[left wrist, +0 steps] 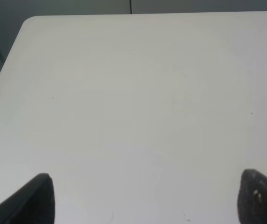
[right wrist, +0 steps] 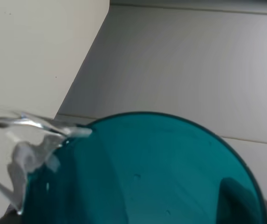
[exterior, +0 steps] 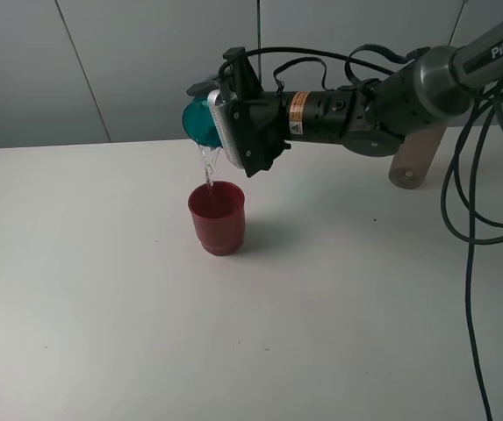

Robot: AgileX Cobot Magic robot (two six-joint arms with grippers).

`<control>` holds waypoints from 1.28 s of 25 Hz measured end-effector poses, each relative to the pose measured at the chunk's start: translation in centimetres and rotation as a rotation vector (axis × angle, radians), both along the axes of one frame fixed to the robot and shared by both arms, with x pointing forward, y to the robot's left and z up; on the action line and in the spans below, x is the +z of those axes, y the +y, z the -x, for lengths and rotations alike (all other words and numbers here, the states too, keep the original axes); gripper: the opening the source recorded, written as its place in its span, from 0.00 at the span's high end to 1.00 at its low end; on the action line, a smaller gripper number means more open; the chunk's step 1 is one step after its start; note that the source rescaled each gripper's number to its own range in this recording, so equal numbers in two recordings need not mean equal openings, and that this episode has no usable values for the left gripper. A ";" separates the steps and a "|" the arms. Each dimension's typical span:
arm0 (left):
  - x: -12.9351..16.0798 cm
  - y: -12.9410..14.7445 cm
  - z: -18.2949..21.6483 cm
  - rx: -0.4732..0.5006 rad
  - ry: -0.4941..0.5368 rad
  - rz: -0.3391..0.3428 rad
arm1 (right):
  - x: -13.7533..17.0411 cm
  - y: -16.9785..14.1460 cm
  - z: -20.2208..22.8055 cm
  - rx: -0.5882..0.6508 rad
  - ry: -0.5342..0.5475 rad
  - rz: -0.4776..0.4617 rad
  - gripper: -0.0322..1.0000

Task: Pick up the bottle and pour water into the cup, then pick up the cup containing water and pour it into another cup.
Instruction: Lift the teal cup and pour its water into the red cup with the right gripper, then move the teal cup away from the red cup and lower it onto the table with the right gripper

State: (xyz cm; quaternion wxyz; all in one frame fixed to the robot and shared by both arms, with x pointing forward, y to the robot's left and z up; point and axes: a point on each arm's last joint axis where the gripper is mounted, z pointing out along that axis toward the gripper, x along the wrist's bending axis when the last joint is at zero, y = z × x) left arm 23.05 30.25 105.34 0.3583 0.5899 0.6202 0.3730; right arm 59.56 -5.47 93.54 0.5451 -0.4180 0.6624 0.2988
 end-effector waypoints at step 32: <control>0.0 0.0 0.0 0.001 0.000 0.002 | 0.3 0.7 0.3 0.063 -0.207 0.093 0.86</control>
